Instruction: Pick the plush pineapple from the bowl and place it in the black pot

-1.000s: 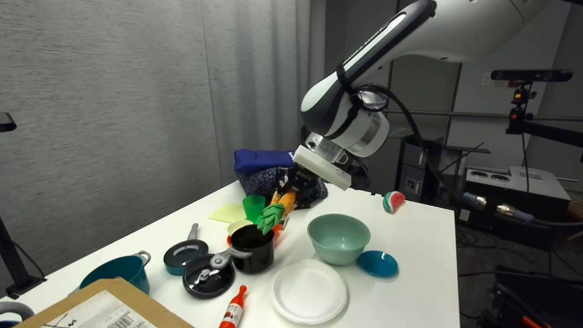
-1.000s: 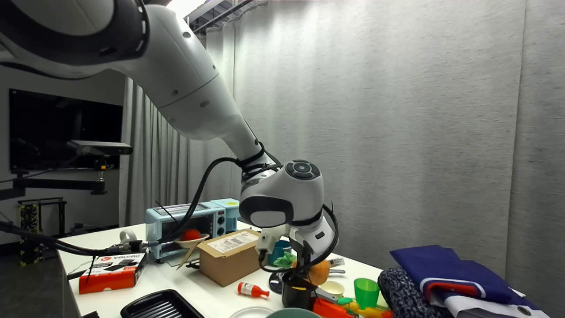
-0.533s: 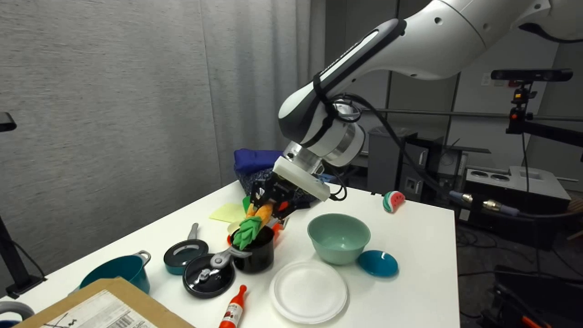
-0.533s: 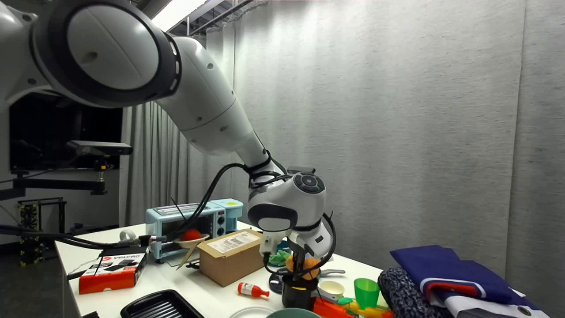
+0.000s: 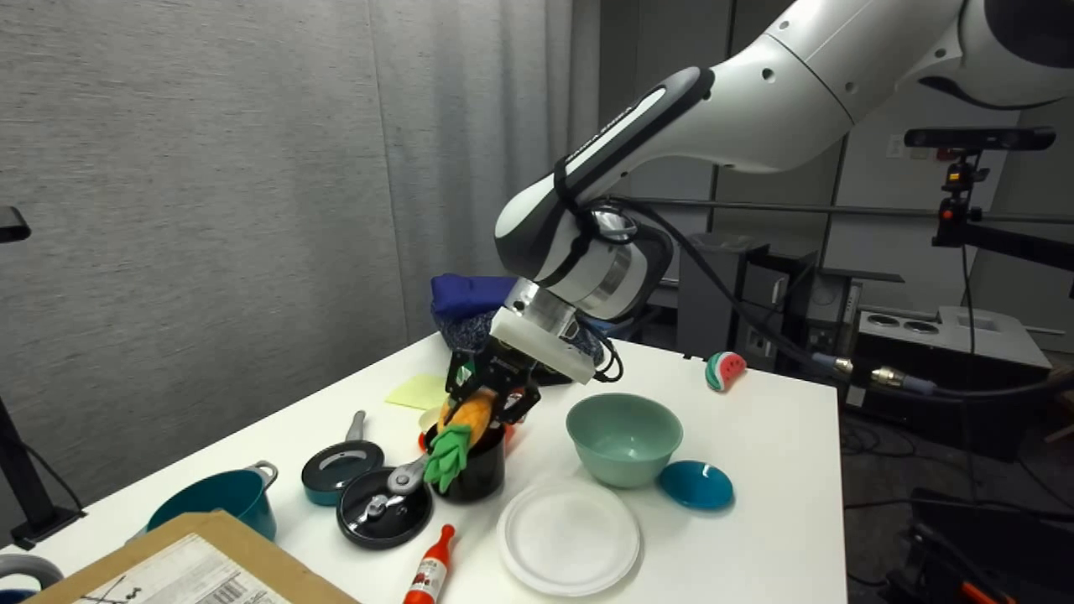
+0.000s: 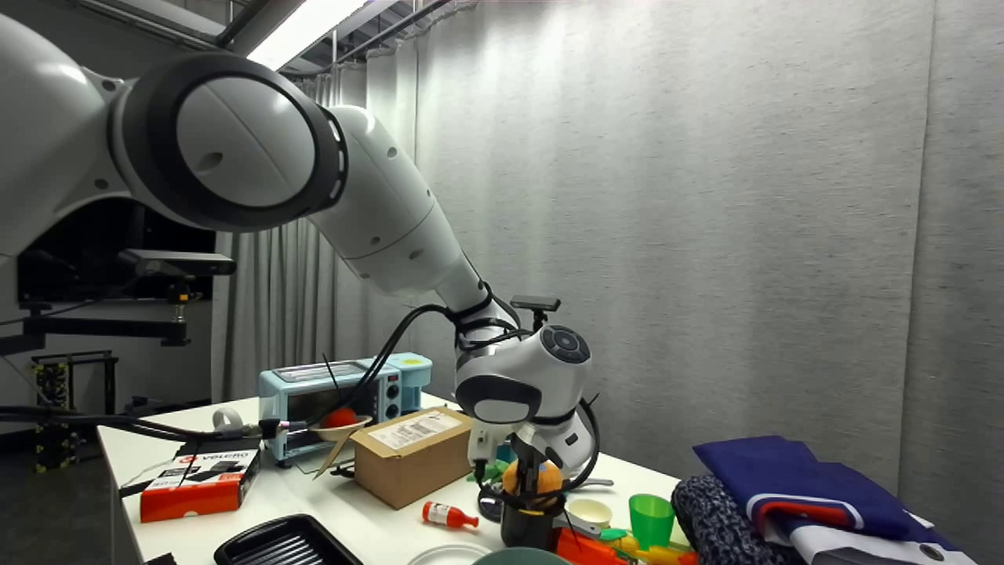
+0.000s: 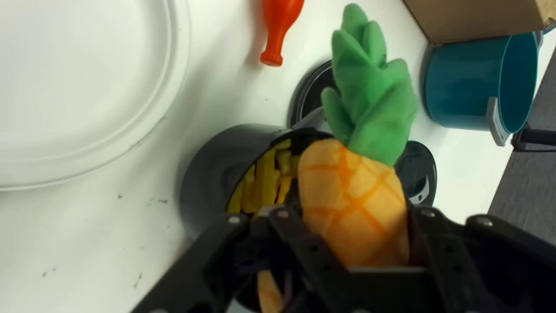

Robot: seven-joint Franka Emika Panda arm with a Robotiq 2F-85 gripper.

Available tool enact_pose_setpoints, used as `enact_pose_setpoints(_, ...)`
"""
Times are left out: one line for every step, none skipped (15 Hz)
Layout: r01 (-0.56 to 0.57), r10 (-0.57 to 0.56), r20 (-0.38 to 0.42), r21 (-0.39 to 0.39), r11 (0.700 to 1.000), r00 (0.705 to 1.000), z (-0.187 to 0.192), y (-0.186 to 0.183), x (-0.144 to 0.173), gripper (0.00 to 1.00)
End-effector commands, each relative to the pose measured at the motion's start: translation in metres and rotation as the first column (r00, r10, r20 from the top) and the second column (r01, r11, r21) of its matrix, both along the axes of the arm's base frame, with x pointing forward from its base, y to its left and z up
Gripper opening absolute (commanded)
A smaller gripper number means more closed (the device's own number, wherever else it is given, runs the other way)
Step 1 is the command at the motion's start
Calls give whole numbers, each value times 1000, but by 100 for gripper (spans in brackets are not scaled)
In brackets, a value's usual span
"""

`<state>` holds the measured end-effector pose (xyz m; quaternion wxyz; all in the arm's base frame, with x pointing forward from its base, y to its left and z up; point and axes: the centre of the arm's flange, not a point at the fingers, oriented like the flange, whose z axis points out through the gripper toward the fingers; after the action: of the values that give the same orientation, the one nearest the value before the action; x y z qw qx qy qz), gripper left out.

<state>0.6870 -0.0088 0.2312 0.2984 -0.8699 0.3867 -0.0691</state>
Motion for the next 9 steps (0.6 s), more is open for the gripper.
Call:
enact_pose_setpoints(-40,41,51,-16,999,998,17,0,21,77)
enact_pose_setpoints(-51,52,70,-17,999,996,27,-1,24,84)
enact_pose_setpoints(-61,63,86,-22,998,994,40,-3,27,91)
enact_pose_setpoints(-67,69,104,-19,998,992,52,-5,32,99)
enact_pose_setpoints(-70,70,118,-3,998,990,64,-8,35,100)
enact_pose_setpoints(-76,74,130,11,997,989,76,-10,38,100)
enact_pose_setpoints(-83,80,143,17,996,987,87,-11,41,100)
enact_pose_setpoints(-94,90,153,23,995,984,100,-18,39,100)
enact_pose_setpoints(-103,98,161,24,994,982,110,-22,39,100)
